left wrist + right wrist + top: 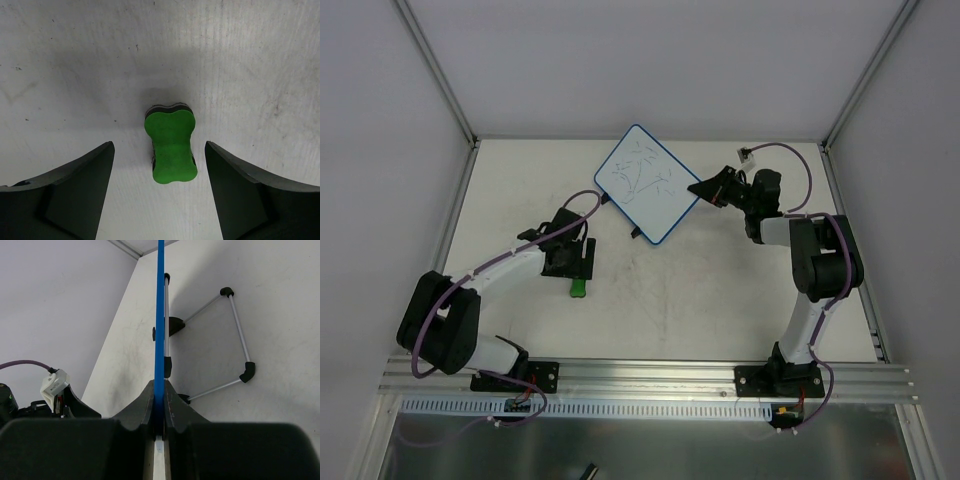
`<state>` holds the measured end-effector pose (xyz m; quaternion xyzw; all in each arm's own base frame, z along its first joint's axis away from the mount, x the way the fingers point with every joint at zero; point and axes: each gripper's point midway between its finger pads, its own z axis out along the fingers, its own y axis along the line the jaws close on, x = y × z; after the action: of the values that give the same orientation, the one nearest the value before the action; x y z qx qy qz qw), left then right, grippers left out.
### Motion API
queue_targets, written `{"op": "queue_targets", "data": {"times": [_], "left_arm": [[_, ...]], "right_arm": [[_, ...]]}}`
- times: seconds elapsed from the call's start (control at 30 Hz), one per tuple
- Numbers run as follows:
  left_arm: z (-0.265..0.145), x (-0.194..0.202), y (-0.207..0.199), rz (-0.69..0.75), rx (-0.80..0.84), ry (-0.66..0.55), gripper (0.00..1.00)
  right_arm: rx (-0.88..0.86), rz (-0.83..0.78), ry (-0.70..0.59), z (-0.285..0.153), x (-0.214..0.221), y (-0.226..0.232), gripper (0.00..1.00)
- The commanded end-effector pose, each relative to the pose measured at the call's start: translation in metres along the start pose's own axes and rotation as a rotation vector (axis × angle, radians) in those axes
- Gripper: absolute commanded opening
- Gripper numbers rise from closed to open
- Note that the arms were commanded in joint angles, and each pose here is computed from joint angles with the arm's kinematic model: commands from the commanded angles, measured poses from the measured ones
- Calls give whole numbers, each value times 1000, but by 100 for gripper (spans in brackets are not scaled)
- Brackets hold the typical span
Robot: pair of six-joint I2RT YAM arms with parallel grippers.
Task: Erase the whiteboard
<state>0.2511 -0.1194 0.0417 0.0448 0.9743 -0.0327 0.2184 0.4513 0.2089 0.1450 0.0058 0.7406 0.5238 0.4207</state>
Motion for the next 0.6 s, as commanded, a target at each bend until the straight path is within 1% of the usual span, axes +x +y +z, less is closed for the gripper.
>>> {"op": "queue_targets", "data": {"times": [0.0, 0.17, 0.33, 0.57], "left_arm": [[-3, -4, -5, 39, 13, 5, 73], [3, 0, -8, 46, 18, 22, 71], [5, 2, -16, 59, 48, 32, 66], [8, 3, -19, 61, 47, 47, 60]], "right_arm": [[-58, -60, -24, 6, -14, 14, 0], [-58, -57, -24, 6, -13, 13, 0], [-58, -54, -23, 7, -14, 13, 0], [-62, -54, -25, 7, -13, 14, 0]]}}
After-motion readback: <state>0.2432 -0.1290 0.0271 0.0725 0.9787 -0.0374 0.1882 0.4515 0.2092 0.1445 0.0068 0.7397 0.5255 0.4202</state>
